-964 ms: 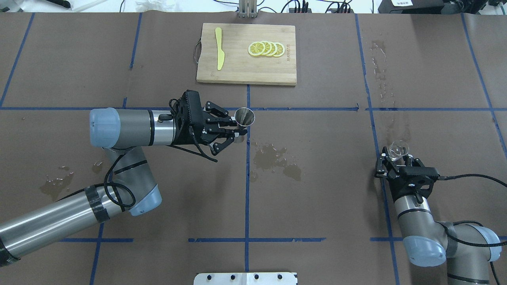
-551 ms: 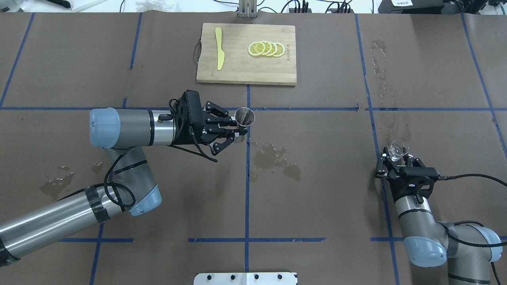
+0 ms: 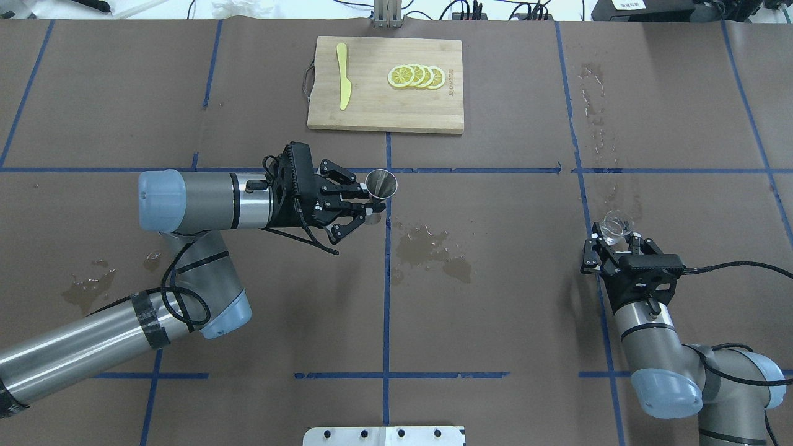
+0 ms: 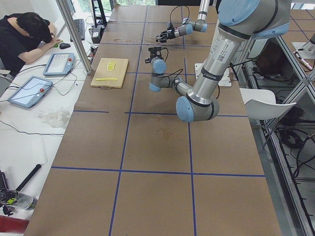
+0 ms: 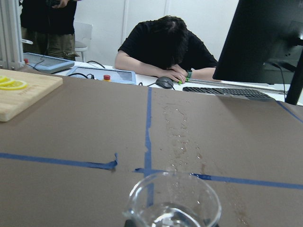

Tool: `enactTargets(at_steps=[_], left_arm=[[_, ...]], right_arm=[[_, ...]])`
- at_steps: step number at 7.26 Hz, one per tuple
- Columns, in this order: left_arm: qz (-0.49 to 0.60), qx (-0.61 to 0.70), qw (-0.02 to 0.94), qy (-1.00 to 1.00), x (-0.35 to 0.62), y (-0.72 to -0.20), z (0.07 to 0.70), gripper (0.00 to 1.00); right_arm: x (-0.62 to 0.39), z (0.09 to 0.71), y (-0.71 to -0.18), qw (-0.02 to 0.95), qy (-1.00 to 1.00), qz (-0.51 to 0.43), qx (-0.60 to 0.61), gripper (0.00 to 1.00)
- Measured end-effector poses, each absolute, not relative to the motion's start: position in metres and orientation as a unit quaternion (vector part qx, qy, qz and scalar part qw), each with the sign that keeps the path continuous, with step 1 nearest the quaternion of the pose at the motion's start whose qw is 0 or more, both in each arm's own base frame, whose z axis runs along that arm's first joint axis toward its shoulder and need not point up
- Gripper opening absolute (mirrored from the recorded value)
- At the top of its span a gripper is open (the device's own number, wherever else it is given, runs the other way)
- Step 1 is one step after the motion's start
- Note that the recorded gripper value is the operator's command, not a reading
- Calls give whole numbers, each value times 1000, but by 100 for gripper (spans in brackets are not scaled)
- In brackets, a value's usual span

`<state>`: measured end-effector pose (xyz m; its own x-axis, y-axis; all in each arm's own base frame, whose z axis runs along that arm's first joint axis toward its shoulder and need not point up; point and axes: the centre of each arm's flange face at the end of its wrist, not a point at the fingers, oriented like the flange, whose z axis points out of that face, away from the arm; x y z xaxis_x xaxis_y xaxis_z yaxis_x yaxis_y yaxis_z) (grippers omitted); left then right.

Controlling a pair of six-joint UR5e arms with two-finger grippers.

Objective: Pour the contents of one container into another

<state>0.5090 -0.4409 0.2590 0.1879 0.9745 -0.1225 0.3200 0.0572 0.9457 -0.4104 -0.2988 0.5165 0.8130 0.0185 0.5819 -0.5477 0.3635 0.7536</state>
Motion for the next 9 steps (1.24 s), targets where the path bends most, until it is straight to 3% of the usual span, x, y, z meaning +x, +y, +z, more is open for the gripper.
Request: enactTargets(at_steps=[5,9], left_arm=[[337,598,485,542,509,-439,260,0],[340,597,484,543,512,-436,260,0]], right_arm=[[-382,473,-308,752,-256,80,602,0],[-429,385,-339,743,-239,63,623,0]])
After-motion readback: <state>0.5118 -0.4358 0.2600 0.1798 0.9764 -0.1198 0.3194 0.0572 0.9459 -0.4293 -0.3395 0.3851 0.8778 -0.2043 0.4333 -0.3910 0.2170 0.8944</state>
